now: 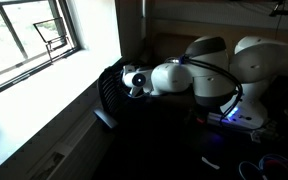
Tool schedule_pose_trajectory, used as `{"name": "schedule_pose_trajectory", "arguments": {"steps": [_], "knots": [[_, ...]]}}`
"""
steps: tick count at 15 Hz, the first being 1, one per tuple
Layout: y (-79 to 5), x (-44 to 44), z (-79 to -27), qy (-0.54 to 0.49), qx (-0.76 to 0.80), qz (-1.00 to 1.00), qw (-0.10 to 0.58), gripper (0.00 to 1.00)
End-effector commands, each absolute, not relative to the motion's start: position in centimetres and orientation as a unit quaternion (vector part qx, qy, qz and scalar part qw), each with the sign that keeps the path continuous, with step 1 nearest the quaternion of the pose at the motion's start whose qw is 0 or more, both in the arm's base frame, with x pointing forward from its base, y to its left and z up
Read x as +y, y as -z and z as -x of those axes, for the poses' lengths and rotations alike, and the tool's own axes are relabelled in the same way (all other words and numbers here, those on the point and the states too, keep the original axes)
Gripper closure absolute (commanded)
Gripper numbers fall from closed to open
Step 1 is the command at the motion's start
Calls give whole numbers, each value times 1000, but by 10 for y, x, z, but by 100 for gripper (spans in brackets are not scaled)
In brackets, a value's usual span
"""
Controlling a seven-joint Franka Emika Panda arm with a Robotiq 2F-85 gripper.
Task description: Put the belt on the black chair on the brown chair
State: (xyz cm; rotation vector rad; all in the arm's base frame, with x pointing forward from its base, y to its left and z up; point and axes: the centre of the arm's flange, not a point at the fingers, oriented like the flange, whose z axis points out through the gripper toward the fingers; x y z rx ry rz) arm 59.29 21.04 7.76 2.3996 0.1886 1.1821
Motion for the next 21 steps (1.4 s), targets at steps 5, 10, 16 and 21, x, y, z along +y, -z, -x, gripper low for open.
{"name": "schedule_pose_trajectory", "arguments": {"steps": [5, 10, 16, 21], "knots": [[-71, 226, -594, -445, 24, -887, 118, 40], [-71, 239, -595, -474, 13, -878, 59, 78], [-71, 263, -603, -489, 16, -872, 28, 100], [-87, 264, -614, -487, 18, -873, -17, 100]]}}
